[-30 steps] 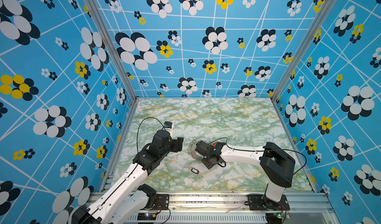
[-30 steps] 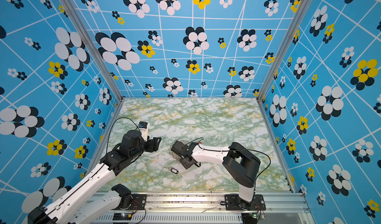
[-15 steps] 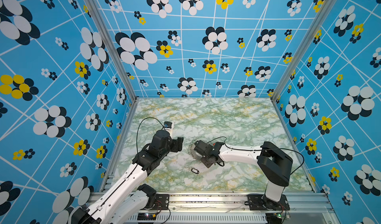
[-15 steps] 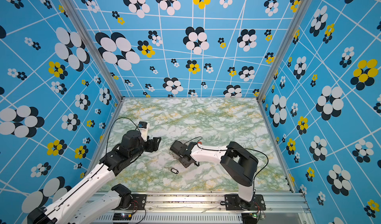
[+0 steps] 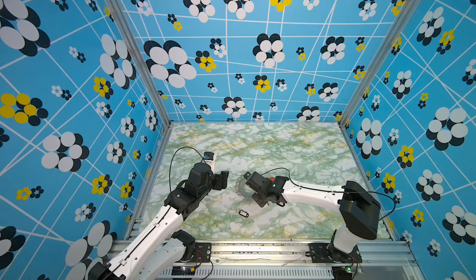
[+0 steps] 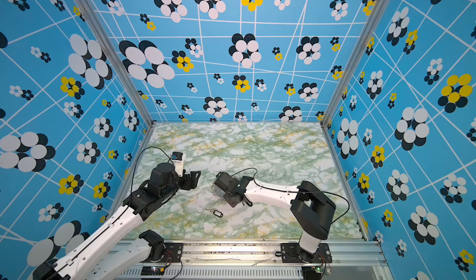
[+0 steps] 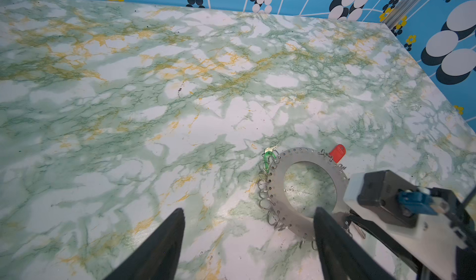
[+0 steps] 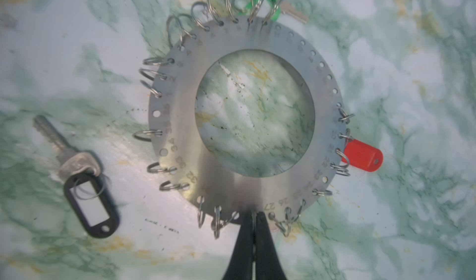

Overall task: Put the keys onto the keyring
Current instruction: 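Lower the right gripper and pinch the near edge of the ring plate, then lift the ring plate upright with the right gripper while the left gripper approaches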

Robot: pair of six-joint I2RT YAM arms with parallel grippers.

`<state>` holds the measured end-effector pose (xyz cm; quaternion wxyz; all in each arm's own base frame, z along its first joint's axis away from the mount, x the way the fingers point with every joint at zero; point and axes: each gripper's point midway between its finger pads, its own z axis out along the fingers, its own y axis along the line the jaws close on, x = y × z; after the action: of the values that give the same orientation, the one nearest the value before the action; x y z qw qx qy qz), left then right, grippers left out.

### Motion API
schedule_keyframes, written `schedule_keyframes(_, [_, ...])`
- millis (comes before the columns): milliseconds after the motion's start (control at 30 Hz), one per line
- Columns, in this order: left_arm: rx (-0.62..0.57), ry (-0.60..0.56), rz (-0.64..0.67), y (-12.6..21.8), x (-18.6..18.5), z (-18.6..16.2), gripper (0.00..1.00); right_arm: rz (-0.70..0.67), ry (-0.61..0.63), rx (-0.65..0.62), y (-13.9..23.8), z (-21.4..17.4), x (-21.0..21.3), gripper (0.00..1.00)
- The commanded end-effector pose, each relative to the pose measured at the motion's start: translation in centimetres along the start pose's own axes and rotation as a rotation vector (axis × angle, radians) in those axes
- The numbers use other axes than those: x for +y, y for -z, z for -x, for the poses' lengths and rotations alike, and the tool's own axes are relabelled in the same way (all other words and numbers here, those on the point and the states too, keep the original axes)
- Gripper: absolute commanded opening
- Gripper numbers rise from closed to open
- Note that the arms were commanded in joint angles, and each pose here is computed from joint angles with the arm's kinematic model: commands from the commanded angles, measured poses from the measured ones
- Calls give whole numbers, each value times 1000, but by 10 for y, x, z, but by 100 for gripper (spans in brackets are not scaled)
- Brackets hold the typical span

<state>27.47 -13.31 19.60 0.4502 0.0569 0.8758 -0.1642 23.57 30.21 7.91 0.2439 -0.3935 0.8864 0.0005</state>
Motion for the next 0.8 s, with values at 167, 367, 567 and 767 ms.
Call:
schedule_keyframes(167, [-46, -30, -211, 11, -39, 20, 80, 243, -65, -304, 62, 40, -15, 0])
schedule_keyframes(367, [-43, -82, -410, 20, -76, 25, 80, 376, -19, -559, 109, 56, -17, 0])
schedule_keyframes(567, [-9, -141, -540, 25, -104, 16, 80, 501, -23, -656, 125, 66, -14, 0])
schedule_keyframes(767, [23, -166, -564, 25, -114, 4, 79, 546, -14, -691, 120, 67, -10, 0])
